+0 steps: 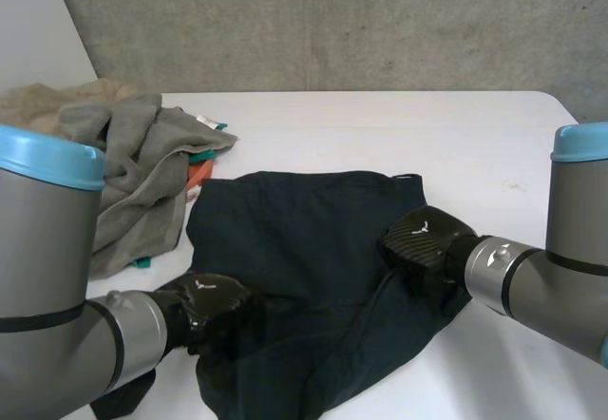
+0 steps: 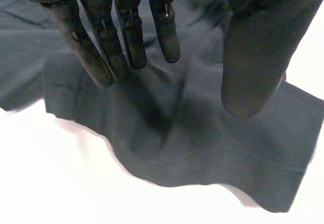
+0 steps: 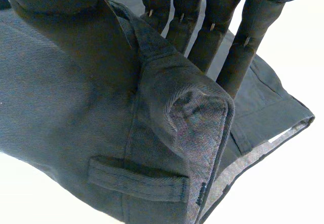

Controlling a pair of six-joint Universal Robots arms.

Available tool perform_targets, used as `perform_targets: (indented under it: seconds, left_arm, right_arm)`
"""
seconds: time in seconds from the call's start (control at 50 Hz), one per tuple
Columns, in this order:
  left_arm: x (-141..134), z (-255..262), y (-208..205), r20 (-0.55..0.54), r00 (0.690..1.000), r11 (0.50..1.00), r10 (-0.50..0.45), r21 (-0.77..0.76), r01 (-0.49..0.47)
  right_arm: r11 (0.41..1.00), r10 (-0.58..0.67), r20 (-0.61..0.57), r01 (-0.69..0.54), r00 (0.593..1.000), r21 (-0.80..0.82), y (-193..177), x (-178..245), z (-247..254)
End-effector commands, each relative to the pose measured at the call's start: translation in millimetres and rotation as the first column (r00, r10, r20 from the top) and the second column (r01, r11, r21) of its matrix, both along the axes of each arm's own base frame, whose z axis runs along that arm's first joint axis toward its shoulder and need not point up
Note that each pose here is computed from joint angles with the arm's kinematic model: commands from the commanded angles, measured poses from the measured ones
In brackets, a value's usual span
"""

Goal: Fold the laundry.

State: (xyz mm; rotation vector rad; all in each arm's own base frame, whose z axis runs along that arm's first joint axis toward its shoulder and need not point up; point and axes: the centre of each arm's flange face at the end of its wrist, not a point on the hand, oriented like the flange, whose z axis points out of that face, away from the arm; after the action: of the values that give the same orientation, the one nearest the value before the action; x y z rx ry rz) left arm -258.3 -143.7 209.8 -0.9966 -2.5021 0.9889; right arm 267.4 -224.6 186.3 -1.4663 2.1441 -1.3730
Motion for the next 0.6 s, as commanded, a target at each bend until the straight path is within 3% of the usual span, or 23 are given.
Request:
perform_targets:
  seconds: [0.02, 0.12, 0.32, 0.44, 0.52, 0.6]
  left_arm:
    - [2.0, 8.5, 20.5, -0.019, 0.998, 0.998, -0.054, 0.018, 0.054]
    - [-1.7, 4.5, 31.0, -0.005, 0.996, 0.996, -0.086, 0.002, 0.086]
    - [-18.5, -32.4, 2.0, 0.111, 0.993, 0.993, -0.045, -0.105, 0.057]
    - [-28.8, -19.2, -16.3, 0.082, 0.996, 0.983, -0.045, -0.176, 0.059]
    - [-24.5, 9.1, -62.1, 0.004, 0.999, 0.953, 0.039, -0.300, -0.036]
    - [-13.2, 33.5, -123.7, -0.070, 0.989, 0.891, 0.132, -0.429, -0.150]
  right_arm:
    - [1.000, -0.025, -0.008, 0.025, 1.000, -0.015, -5.8, 4.3, -6.2]
    - [0.999, -0.040, 0.004, 0.040, 0.999, -0.017, -7.2, 7.6, -5.8]
    - [0.999, -0.037, 0.013, 0.037, 0.999, -0.034, -3.7, 8.5, 2.1]
    - [0.997, -0.045, 0.035, 0.048, 0.998, -0.065, -12.8, 9.9, 10.1]
    - [0.986, -0.059, 0.102, 0.074, 0.993, -0.147, -35.4, 17.4, 21.6]
    - [0.958, -0.102, 0.226, 0.156, 0.969, -0.240, -73.1, 30.2, 26.0]
